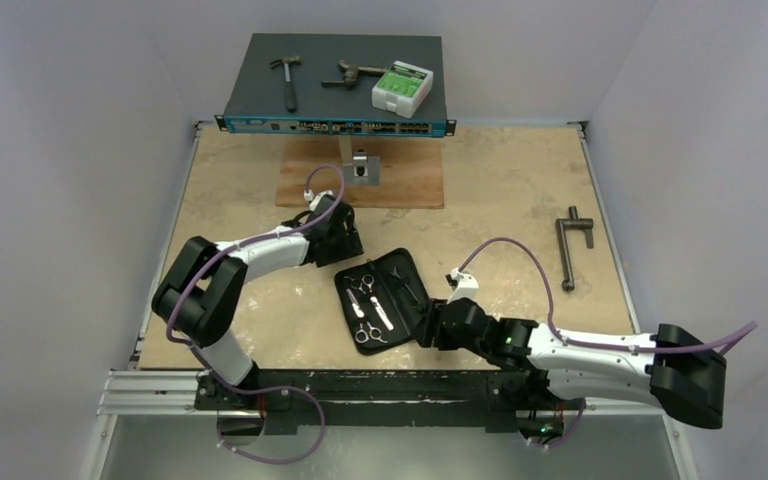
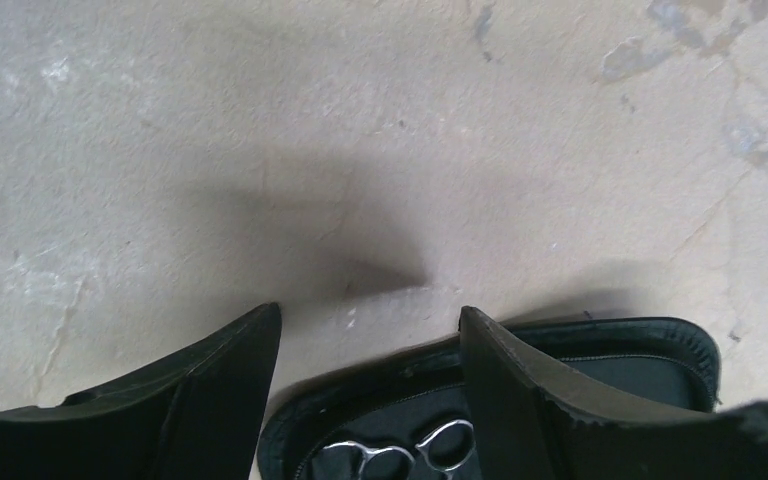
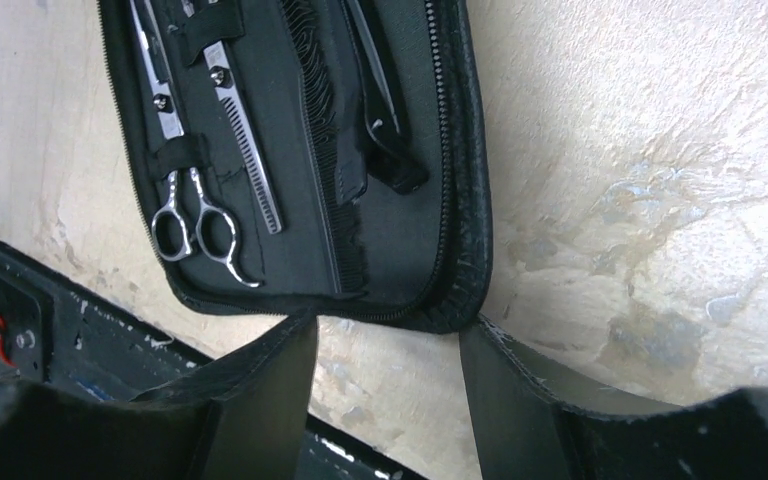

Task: Sort the hair-cutting tools
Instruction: Adjust the hairdressing tool bag at the center of the board.

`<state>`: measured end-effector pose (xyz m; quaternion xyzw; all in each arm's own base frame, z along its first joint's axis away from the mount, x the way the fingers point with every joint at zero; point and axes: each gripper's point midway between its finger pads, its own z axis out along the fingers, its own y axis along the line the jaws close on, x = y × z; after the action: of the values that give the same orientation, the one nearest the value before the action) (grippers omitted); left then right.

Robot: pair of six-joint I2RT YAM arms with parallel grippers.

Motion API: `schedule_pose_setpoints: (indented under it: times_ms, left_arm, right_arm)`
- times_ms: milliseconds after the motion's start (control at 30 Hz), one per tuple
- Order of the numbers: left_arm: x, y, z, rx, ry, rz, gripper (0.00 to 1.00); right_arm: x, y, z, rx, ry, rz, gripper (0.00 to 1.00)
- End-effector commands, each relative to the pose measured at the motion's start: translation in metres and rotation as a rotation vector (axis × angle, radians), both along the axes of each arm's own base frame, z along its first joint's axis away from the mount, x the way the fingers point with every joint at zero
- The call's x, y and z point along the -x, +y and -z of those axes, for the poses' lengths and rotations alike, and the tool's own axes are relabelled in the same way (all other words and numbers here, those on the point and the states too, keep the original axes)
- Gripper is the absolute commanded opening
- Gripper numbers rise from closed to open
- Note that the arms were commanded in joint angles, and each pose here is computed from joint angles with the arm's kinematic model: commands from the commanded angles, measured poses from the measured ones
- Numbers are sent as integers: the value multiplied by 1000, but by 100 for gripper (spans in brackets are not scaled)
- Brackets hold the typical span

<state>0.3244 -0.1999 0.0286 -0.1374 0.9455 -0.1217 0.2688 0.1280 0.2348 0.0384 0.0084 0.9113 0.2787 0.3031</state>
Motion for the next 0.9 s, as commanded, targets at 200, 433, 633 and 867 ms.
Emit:
schedule_pose_setpoints:
  times_ms: [200,433,633,867]
  left_arm:
    - [22,-8,20,137,1,21,57]
    - [57,-7,31,262,-19,43,48]
    - [95,2,45,323,-13,27,46]
    - [124,15,44,349,-46,-6,46]
  right_arm:
    - [-30,11,-7,-25,-63,27,48]
    - [-56,5,-11,9,-98,48,47]
    - [-79,9,-9,41,-100,47,47]
    - [-105,19,-15,61,-119,34,47]
